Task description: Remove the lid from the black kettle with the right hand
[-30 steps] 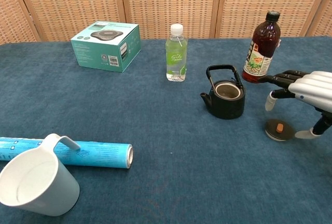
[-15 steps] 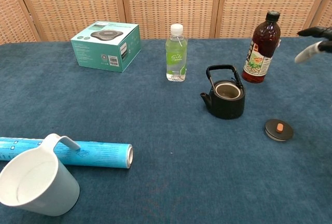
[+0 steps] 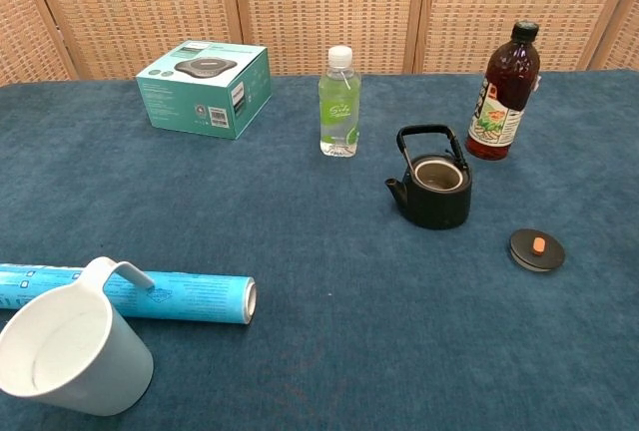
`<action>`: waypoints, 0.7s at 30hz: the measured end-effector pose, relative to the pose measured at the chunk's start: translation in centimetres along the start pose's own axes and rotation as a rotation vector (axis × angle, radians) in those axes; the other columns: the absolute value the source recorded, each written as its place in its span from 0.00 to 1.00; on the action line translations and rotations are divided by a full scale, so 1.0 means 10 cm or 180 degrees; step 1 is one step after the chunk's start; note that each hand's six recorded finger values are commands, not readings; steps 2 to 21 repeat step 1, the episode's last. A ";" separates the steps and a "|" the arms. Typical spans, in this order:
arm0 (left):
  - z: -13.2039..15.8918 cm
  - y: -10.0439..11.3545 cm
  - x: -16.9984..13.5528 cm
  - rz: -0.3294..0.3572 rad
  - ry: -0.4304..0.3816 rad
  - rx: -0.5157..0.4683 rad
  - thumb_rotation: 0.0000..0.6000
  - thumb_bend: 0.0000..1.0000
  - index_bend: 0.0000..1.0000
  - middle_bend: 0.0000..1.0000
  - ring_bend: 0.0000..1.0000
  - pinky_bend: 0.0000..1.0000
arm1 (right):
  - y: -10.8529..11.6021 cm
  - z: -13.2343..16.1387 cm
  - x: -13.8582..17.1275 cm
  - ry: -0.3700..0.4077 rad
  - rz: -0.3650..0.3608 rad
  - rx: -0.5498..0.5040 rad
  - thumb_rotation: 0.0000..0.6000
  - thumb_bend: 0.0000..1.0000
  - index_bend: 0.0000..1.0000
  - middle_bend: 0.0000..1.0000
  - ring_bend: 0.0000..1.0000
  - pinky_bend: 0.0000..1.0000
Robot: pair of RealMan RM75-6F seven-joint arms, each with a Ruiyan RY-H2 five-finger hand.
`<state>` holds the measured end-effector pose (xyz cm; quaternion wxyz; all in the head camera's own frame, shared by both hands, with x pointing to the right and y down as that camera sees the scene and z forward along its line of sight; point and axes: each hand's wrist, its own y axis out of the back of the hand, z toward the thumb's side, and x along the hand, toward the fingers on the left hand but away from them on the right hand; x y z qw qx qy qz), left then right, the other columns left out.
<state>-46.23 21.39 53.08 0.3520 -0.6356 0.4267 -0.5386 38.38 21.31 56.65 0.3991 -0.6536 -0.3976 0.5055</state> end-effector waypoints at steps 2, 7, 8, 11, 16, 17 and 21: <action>0.01 0.00 0.00 0.0006 -0.0006 0.0000 1.00 0.23 0.00 0.00 0.00 0.00 | 0.01 -0.02 0.01 -0.0021 -0.0015 0.0008 1.00 0.00 0.00 0.00 0.00 0.00; 0.01 0.00 0.00 0.0006 -0.0006 0.0000 1.00 0.23 0.00 0.00 0.00 0.00 | 0.01 -0.02 0.01 -0.0021 -0.0015 0.0008 1.00 0.00 0.00 0.00 0.00 0.00; 0.01 0.00 0.00 0.0006 -0.0006 0.0000 1.00 0.23 0.00 0.00 0.00 0.00 | 0.01 -0.02 0.01 -0.0021 -0.0015 0.0008 1.00 0.00 0.00 0.00 0.00 0.00; 0.01 0.00 0.00 0.0006 -0.0006 0.0000 1.00 0.23 0.00 0.00 0.00 0.00 | 0.01 -0.02 0.01 -0.0021 -0.0015 0.0008 1.00 0.00 0.00 0.00 0.00 0.00; 0.01 0.00 0.00 0.0006 -0.0006 0.0000 1.00 0.23 0.00 0.00 0.00 0.00 | 0.01 -0.02 0.01 -0.0021 -0.0015 0.0008 1.00 0.00 0.00 0.00 0.00 0.00; 0.01 0.00 0.00 0.0006 -0.0006 0.0000 1.00 0.23 0.00 0.00 0.00 0.00 | 0.01 -0.02 0.01 -0.0021 -0.0015 0.0008 1.00 0.00 0.00 0.00 0.00 0.00; 0.01 0.00 0.00 0.0006 -0.0006 0.0000 1.00 0.23 0.00 0.00 0.00 0.00 | 0.01 -0.02 0.01 -0.0021 -0.0015 0.0008 1.00 0.00 0.00 0.00 0.00 0.00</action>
